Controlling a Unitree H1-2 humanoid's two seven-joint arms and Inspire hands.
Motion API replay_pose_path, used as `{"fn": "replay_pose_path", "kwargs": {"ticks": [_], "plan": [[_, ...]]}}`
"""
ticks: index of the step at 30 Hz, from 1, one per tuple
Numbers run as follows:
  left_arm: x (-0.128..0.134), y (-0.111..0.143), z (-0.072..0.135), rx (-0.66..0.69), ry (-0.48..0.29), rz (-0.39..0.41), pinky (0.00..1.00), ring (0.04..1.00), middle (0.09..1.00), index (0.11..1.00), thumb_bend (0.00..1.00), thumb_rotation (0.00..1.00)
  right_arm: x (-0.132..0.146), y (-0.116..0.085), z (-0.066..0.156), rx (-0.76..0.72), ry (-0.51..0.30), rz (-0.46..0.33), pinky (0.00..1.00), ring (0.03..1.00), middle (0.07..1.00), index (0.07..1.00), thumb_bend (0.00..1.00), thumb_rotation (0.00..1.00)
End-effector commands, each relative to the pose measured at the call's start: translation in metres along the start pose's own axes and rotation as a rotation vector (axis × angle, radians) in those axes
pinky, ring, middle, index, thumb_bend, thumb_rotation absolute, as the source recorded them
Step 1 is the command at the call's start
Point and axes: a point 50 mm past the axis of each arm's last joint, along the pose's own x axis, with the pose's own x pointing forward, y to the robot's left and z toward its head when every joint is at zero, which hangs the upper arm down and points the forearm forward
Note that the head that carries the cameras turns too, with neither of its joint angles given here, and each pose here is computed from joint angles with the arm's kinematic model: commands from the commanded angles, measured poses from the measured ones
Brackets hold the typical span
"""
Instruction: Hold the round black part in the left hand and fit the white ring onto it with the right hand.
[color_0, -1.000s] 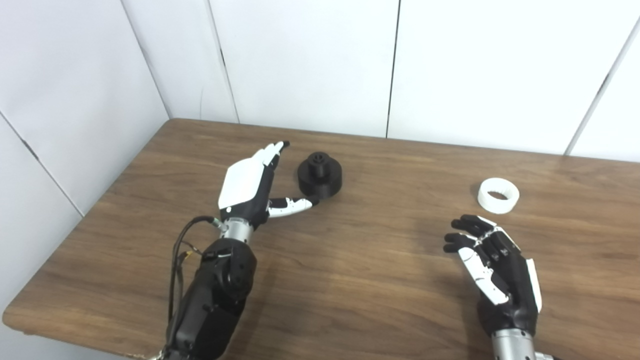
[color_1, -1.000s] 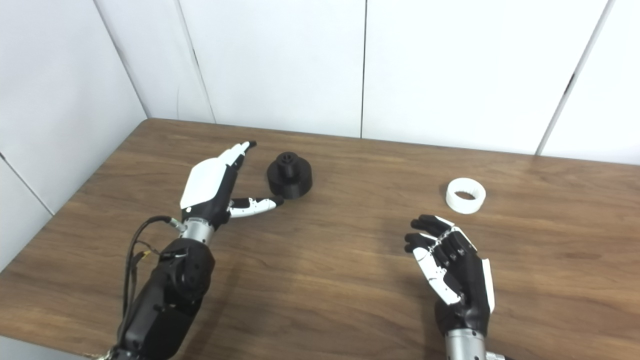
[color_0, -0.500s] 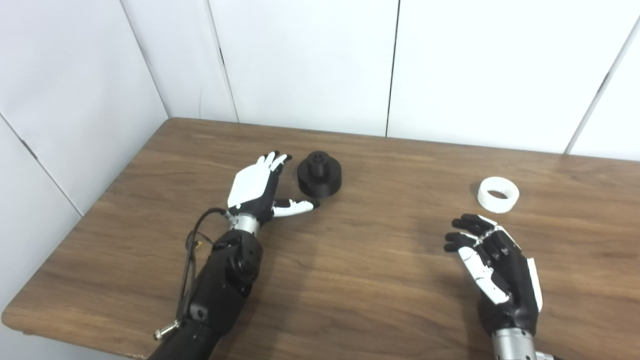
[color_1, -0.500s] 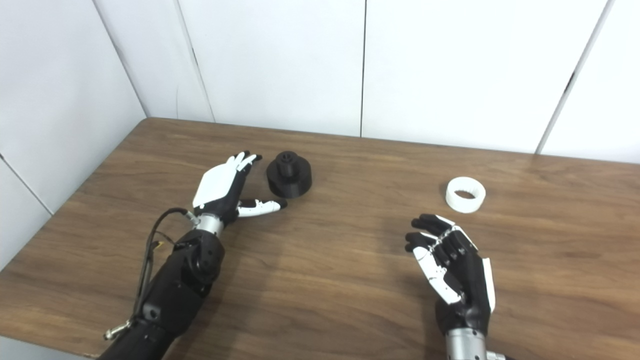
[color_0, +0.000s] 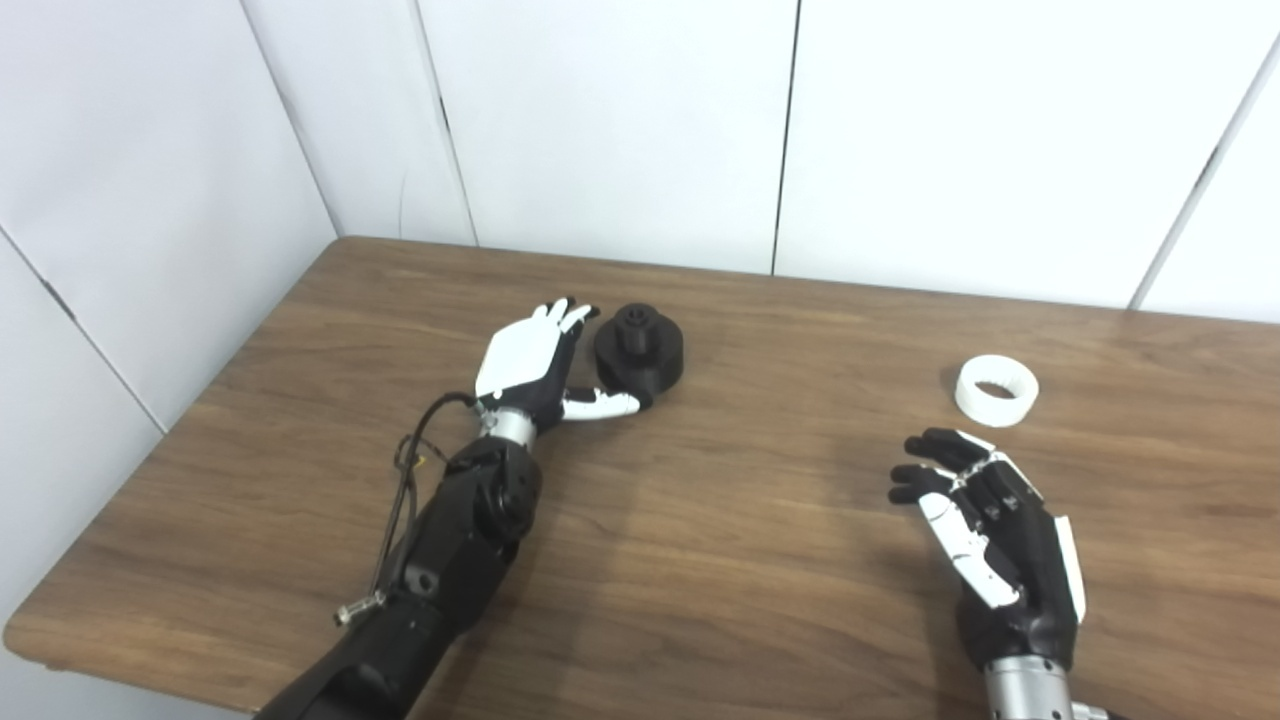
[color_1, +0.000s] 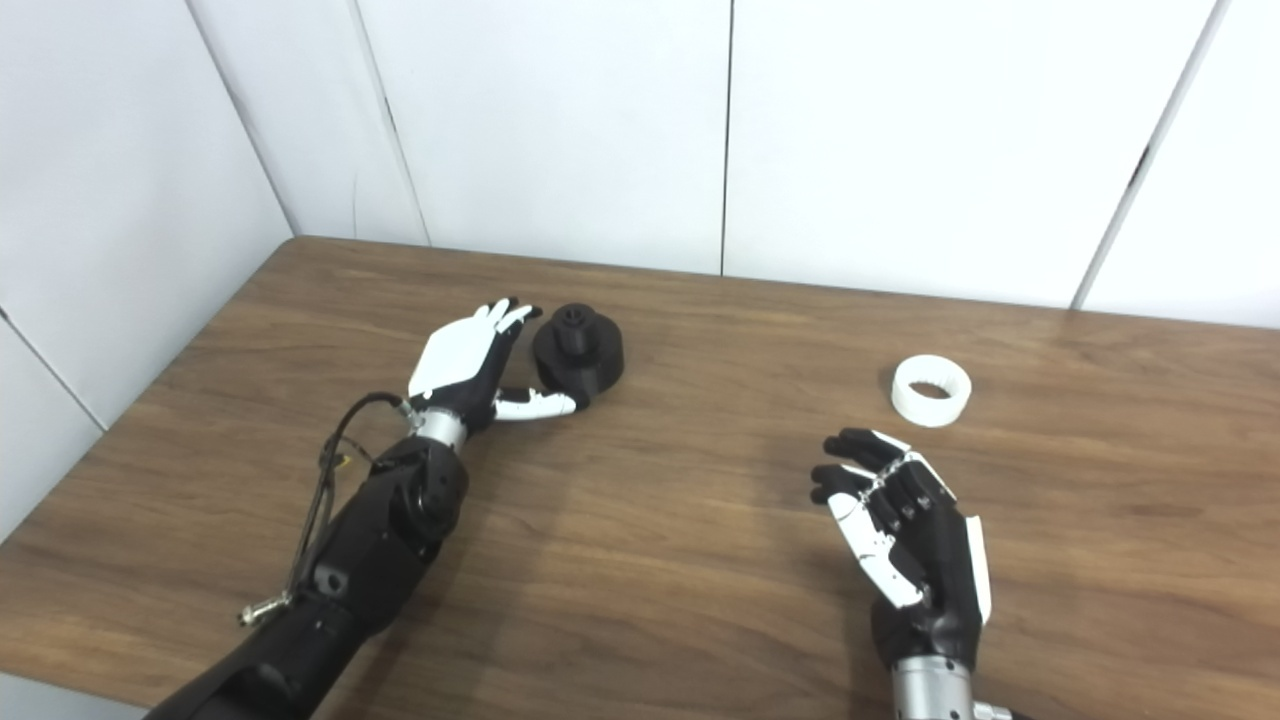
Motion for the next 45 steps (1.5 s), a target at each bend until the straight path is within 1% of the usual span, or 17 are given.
{"fn": "replay_pose_path", "kwargs": {"ticks": [1,6,13,28,31,34,36,41,45], "plan": [[0.017,0.023,0.010,0.009,-0.050,0.068,0.89,1.000,1.000,0.896,0.97,0.58,-0.008,-0.009,-0.010,-0.015,0.020,-0.009,0.51,0.571,0.640,0.614,0.56,0.24],[0.019,0.022,0.012,0.009,-0.044,0.051,0.91,1.000,1.000,0.908,0.96,0.59,-0.008,-0.010,-0.010,-0.011,0.018,-0.009,0.51,0.572,0.642,0.615,0.55,0.23],[0.023,0.020,0.015,0.002,-0.050,0.048,0.91,1.000,1.000,0.909,0.97,0.61,-0.009,-0.010,-0.009,-0.012,0.016,-0.013,0.51,0.568,0.634,0.614,0.55,0.22],[0.026,0.014,0.022,-0.038,-0.070,0.026,0.91,1.000,0.999,0.858,0.96,0.56,-0.010,-0.008,-0.007,-0.027,0.007,-0.016,0.50,0.567,0.637,0.617,0.55,0.23],[0.027,0.012,0.022,-0.080,-0.078,0.034,0.90,0.994,0.990,0.826,0.93,0.52,-0.010,-0.008,-0.006,-0.024,0.004,-0.018,0.50,0.568,0.636,0.618,0.54,0.22],[0.029,0.009,0.021,-0.144,-0.082,0.048,0.91,0.989,0.978,0.767,0.90,0.43,-0.010,-0.008,-0.005,-0.024,0.003,-0.019,0.50,0.568,0.635,0.620,0.53,0.21],[0.031,0.006,0.021,-0.187,-0.078,0.049,0.93,0.990,0.973,0.728,0.89,0.37,-0.011,-0.008,-0.005,-0.022,0.005,-0.020,0.49,0.569,0.636,0.621,0.52,0.21],[0.031,0.001,0.019,-0.219,-0.082,0.056,0.96,0.977,0.962,0.679,0.86,0.30,-0.011,-0.009,-0.003,-0.023,-0.001,-0.019,0.50,0.562,0.632,0.619,0.52,0.19],[0.031,-0.003,0.019,-0.228,-0.084,0.061,0.94,0.968,0.955,0.656,0.84,0.27,-0.011,-0.010,-0.002,-0.018,0.002,-0.023,0.49,0.562,0.631,0.618,0.52,0.19]]}}
